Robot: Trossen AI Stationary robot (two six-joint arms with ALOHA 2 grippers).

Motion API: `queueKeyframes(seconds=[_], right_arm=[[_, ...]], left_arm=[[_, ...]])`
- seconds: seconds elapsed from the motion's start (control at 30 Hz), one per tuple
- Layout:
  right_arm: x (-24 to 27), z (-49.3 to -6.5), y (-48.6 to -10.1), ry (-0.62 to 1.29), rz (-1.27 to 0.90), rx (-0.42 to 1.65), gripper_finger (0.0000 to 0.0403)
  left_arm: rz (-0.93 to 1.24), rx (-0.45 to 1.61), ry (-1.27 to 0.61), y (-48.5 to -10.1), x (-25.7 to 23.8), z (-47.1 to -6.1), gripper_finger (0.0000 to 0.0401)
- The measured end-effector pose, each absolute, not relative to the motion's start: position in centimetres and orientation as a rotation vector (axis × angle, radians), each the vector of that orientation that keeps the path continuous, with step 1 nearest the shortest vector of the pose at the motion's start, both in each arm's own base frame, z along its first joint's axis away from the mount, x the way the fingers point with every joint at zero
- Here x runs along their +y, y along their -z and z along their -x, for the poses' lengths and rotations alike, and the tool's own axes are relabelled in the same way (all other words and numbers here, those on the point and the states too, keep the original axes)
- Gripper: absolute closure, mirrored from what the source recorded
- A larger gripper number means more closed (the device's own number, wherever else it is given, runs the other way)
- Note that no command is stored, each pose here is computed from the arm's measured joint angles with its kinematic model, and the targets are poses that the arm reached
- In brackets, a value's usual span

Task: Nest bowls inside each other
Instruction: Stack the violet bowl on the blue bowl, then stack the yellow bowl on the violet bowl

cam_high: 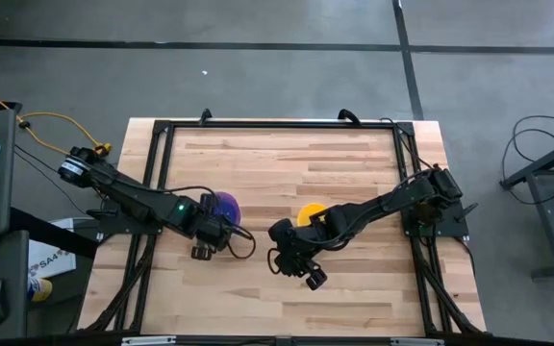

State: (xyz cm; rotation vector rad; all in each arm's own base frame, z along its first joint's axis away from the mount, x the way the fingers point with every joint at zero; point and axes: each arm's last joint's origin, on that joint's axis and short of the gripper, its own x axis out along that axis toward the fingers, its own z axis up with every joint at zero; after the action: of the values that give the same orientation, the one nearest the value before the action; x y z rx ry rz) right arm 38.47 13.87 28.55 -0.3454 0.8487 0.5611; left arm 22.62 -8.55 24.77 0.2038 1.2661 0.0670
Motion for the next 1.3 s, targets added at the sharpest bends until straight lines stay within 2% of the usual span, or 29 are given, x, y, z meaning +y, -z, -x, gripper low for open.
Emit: queueKeyframes(seconds=[0.33, 0.5, 1.0, 1.3], right_arm=[[14.0, -38.4, -28.5, -0.556, 0.329, 0.855, 0.0276], [13.9, -38.5, -28.6, -0.558, 0.336, 0.847, 0.0276], [13.8, -38.6, -28.6, -0.553, 0.334, 0.843, 0.0276], [13.8, -38.6, -28.6, -0.551, 0.335, 0.842, 0.0276]], left_arm=[[-0.118, 1.252, -0.096, -21.5, -8.2, -21.6, 0.0401], [-0.090, 1.227, -0.064, -21.4, -8.3, -21.7, 0.0399], [-0.073, 1.205, -0.064, -21.5, -8.4, -21.9, 0.0319], [-0.067, 1.175, -0.052, -22.5, -8.6, -22.4, 0.0304]])
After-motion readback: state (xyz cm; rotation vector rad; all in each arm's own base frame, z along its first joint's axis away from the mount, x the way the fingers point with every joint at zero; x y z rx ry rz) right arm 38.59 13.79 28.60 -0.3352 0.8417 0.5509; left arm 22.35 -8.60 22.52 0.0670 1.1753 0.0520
